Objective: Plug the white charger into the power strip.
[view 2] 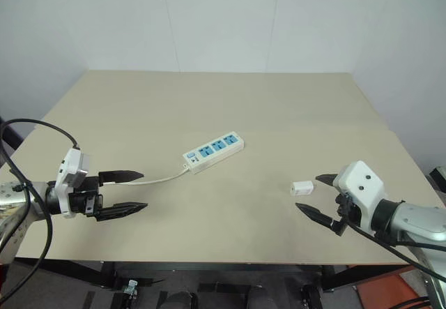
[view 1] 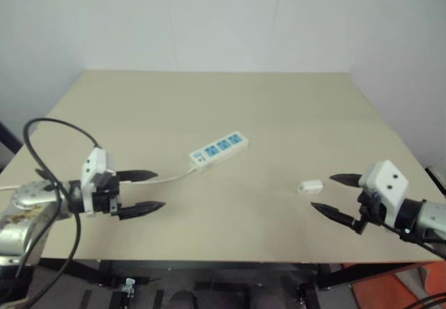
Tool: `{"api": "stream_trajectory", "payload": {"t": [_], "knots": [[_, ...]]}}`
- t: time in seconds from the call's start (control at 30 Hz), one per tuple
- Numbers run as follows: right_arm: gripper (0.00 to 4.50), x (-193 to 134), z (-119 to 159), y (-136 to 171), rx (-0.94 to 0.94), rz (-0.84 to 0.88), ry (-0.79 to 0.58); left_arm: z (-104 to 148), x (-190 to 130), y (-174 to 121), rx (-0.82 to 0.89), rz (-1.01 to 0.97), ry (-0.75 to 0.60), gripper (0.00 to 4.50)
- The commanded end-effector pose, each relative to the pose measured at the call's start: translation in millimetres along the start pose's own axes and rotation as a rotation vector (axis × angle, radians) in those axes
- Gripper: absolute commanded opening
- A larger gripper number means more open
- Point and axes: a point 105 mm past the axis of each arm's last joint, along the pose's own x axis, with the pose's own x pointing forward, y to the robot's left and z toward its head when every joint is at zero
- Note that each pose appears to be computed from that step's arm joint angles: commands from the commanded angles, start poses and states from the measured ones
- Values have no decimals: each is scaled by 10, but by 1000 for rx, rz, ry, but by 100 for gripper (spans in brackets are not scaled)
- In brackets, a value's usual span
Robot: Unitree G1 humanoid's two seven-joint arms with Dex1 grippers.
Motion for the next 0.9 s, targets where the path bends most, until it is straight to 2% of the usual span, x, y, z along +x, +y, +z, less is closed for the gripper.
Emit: {"api": "stream_trajectory", "payload": {"t": [0.03,0.33,0.47,0.63,0.8,0.9], "knots": [[446,-41,117,-58,-45,-17,-35,72,7,-20,35,-6,-12,450],[446,-2,135,-121,-51,-18,-41,70,35,24,33,-12,-4,450],[446,53,210,-240,-64,-25,-70,123,127,164,53,27,-19,450],[446,114,305,-309,-88,-5,-100,93,325,475,97,166,5,450],[446,183,384,-384,-110,6,-113,227,565,838,110,310,-86,450],[446,206,428,-391,-118,19,-127,226,717,883,102,306,-142,450]]}}
